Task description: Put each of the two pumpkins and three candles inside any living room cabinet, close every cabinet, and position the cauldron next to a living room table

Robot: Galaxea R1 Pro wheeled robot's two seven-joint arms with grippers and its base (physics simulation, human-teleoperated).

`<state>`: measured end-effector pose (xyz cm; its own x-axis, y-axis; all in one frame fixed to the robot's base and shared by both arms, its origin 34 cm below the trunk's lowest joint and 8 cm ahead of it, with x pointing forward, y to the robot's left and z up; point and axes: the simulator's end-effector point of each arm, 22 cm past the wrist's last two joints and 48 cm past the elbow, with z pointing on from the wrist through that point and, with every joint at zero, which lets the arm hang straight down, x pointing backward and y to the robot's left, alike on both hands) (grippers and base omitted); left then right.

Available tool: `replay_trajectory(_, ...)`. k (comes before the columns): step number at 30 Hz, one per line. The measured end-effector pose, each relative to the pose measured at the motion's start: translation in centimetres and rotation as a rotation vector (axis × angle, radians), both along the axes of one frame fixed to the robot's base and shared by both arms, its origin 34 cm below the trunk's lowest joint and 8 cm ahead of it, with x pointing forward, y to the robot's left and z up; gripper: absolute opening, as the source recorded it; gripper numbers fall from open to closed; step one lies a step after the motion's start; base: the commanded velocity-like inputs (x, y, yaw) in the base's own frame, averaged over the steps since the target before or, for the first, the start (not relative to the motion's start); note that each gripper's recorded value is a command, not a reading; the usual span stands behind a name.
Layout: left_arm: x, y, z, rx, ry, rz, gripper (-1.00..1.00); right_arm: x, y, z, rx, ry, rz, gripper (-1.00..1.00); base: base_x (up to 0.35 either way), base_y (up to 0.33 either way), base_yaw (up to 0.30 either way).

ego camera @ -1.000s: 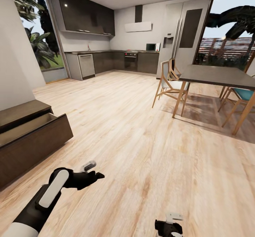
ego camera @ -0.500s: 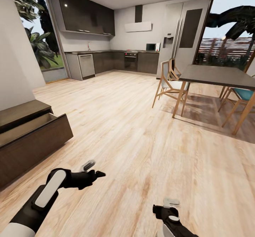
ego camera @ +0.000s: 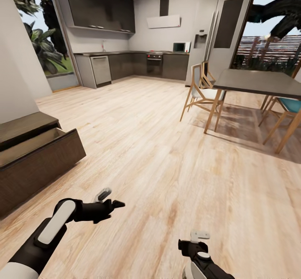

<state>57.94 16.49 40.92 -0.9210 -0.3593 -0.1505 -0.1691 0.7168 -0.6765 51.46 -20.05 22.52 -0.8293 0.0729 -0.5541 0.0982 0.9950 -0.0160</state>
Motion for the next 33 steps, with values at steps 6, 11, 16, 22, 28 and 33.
replay_trajectory(6, -0.2, -0.3, -0.9, -0.03, 0.027, 0.005, 1.0, -0.7, -0.6, -1.3, -0.004, 0.054, -0.013, 1.0, 0.0, 0.0, 0.0)
replay_trajectory(11, -0.1, -2.2, 0.7, -0.213, 0.067, 0.045, 1.0, -2.8, -1.0, -3.1, -0.007, 0.177, -0.01, 1.0, 0.0, 0.0, 0.0)
replay_trajectory(16, -0.5, -1.8, -0.3, -0.219, 0.09, 0.05, 1.0, -3.7, -1.5, -4.3, -0.011, 0.224, -0.021, 1.0, 0.0, 0.0, 0.0)
replay_trajectory(22, -0.9, -1.7, -1.6, -0.219, 0.114, 0.053, 1.0, -5.1, -2.8, -6.1, -0.039, 0.287, -0.033, 1.0, 0.0, 0.0, 0.0)
replay_trajectory(28, -1.2, -1.7, -2.8, -0.219, 0.139, 0.056, 1.0, -5.9, -2.6, -7.2, -0.031, 0.312, -0.026, 1.0, 0.0, 0.0, 0.0)
replay_trajectory(33, -1.4, -1.8, -3.8, -0.219, 0.159, 0.058, 1.0, -6.5, -1.6, -8.0, 0.006, 0.326, 0.003, 1.0, 0.0, 0.0, 0.0)
